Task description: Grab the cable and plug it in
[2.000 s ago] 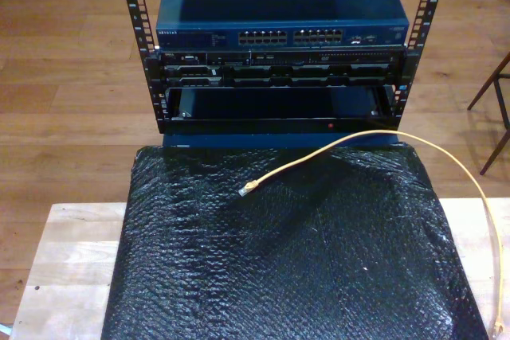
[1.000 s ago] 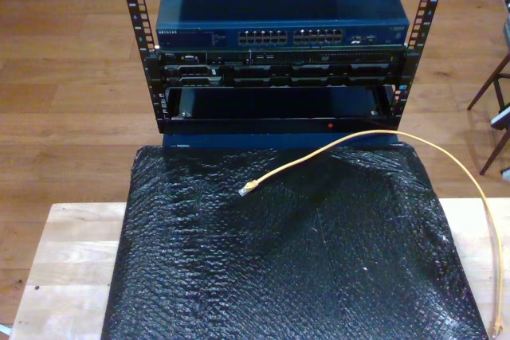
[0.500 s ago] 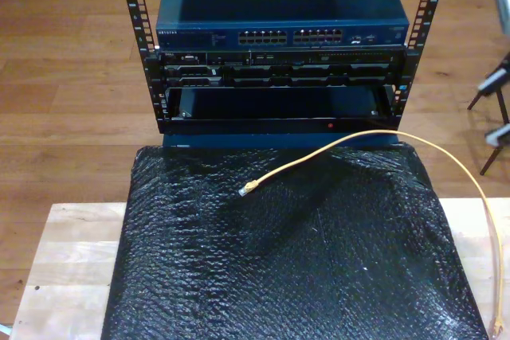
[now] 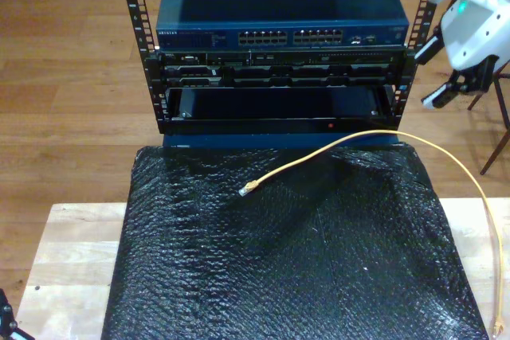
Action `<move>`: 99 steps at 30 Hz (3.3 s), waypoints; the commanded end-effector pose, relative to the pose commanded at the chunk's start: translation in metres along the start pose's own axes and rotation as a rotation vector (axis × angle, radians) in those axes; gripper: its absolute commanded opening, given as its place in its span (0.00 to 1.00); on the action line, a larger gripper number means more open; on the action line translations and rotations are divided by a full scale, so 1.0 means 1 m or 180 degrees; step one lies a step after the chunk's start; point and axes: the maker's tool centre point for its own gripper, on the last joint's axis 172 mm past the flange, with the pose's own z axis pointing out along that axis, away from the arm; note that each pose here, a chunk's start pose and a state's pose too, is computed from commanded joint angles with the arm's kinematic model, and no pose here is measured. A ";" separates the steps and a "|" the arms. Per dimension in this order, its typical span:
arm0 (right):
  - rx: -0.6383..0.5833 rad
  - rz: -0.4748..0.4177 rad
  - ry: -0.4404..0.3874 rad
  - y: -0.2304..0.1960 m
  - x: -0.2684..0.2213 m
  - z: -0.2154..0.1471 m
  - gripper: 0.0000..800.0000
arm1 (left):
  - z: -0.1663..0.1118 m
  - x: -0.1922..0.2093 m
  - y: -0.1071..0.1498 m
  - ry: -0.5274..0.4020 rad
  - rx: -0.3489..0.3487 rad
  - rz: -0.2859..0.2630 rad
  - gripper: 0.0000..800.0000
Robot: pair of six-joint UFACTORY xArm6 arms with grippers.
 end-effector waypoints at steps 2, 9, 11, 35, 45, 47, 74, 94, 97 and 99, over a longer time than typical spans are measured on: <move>0.0021 -0.0105 0.0006 0.004 0.014 0.004 1.00 | 0.000 0.004 -0.004 0.0032 0.0028 -0.0014 1.00; 0.0214 -0.0605 -0.0102 -0.006 0.071 0.033 1.00 | 0.003 0.010 -0.005 0.0111 0.0045 -0.0015 1.00; 0.0285 -0.0757 -0.0216 -0.010 0.079 0.045 1.00 | 0.003 0.010 -0.005 0.0111 0.0045 -0.0015 1.00; 0.0888 -0.1759 -0.0988 -0.039 0.103 0.206 1.00 | 0.017 0.040 -0.030 -0.0009 -0.0215 -0.0137 1.00; 0.0912 -0.1940 -0.1148 -0.034 0.092 0.258 1.00 | 0.024 0.049 -0.042 -0.0158 -0.0314 -0.0126 1.00; 0.0871 -0.1983 -0.1162 -0.030 0.093 0.267 0.99 | 0.027 0.048 -0.045 -0.0187 -0.0323 -0.0154 1.00; 0.0537 -0.2047 -0.1146 -0.006 0.100 0.314 0.93 | 0.033 0.053 -0.054 -0.0283 -0.0386 -0.0118 1.00; 0.0450 -0.1877 -0.1148 -0.002 0.097 0.320 0.80 | 0.034 0.055 -0.054 -0.0260 -0.0380 -0.0119 1.00; 0.0461 -0.1863 -0.1156 -0.003 0.095 0.321 0.72 | 0.034 0.055 -0.054 -0.0264 -0.0379 -0.0114 1.00; 0.0465 -0.1858 -0.1157 -0.004 0.095 0.322 0.72 | 0.034 0.055 -0.054 -0.0260 -0.0380 -0.0119 1.00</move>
